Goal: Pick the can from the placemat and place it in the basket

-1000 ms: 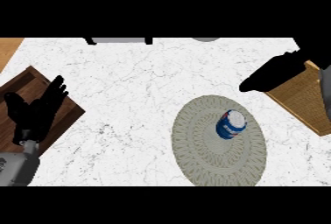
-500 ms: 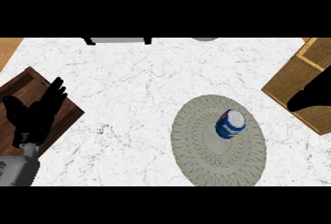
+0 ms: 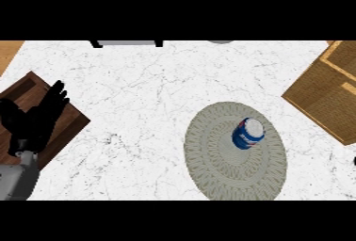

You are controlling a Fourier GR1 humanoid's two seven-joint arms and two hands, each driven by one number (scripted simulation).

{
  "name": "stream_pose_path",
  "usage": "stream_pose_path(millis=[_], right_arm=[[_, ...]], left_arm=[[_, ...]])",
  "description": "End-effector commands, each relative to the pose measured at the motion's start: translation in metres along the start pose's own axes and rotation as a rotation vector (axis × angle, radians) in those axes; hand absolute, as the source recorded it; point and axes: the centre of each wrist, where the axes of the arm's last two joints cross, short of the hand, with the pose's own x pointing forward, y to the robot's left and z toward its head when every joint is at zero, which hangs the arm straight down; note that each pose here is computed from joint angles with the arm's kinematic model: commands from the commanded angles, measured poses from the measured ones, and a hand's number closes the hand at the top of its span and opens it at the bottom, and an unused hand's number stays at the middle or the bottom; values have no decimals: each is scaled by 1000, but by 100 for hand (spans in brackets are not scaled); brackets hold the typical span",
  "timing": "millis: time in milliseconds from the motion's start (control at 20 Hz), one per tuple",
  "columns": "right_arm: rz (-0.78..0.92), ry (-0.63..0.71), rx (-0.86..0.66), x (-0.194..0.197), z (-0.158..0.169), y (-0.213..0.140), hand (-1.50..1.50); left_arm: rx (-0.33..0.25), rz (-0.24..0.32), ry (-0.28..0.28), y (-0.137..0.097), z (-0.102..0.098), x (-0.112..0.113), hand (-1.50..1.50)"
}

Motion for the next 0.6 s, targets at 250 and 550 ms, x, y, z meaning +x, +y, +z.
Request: stream_pose_path(millis=[250, 550], right_arm=[[-52, 42, -57, -46, 2, 65, -150], [-68, -4, -110, -72, -17, 124, -150]], left_arm=[[-25, -10, -3, 4, -1, 14, 0], [-20, -11, 6, -7, -4, 11, 0]])
